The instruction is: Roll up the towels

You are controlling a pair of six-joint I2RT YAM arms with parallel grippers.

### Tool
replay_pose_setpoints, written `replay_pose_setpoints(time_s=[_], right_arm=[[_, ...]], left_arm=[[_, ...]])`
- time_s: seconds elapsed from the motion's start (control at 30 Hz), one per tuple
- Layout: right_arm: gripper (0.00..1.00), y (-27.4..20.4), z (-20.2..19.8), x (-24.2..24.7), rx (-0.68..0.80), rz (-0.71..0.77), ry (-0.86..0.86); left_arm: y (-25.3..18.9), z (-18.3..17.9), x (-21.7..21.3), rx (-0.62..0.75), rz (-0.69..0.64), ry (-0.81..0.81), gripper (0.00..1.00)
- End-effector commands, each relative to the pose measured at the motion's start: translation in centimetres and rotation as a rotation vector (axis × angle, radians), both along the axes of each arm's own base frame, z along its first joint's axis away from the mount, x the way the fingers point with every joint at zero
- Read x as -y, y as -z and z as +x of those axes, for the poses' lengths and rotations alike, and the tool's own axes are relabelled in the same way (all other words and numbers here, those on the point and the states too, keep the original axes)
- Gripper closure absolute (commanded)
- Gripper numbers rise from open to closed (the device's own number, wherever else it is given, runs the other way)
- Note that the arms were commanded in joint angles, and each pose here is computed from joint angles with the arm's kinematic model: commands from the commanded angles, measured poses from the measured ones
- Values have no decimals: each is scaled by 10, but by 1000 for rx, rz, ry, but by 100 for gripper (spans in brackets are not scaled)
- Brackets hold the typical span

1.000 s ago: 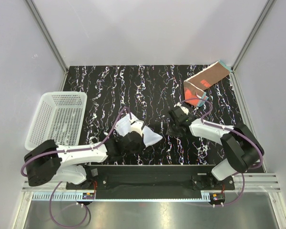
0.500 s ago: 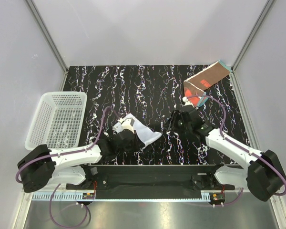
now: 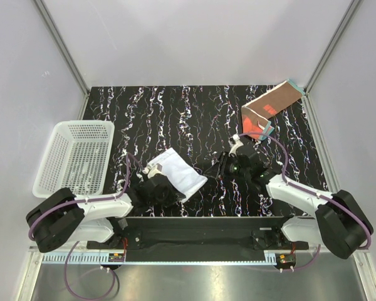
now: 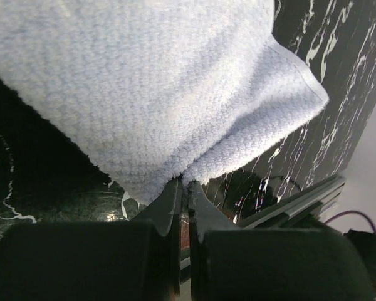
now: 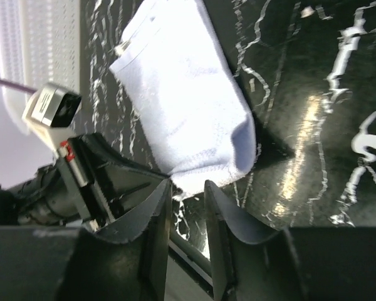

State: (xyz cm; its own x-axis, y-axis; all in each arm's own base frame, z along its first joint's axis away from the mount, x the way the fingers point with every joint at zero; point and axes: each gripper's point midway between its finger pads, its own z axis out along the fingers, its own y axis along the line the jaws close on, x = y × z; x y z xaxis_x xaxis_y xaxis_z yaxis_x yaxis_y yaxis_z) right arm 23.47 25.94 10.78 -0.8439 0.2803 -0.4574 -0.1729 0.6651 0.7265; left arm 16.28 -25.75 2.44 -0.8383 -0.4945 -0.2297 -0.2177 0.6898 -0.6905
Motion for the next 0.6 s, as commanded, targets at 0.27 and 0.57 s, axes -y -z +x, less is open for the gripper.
replay_pose_setpoints(time_s=[0.27,0.57], right_arm=[[68,0,-25,-49,43,153,-203],[68,23,-25,-45,39,115,-195]], left_arm=[[20,-5,-16,-160,-12,-101,100],[29,-11,-19,-246,-54,-116,100]])
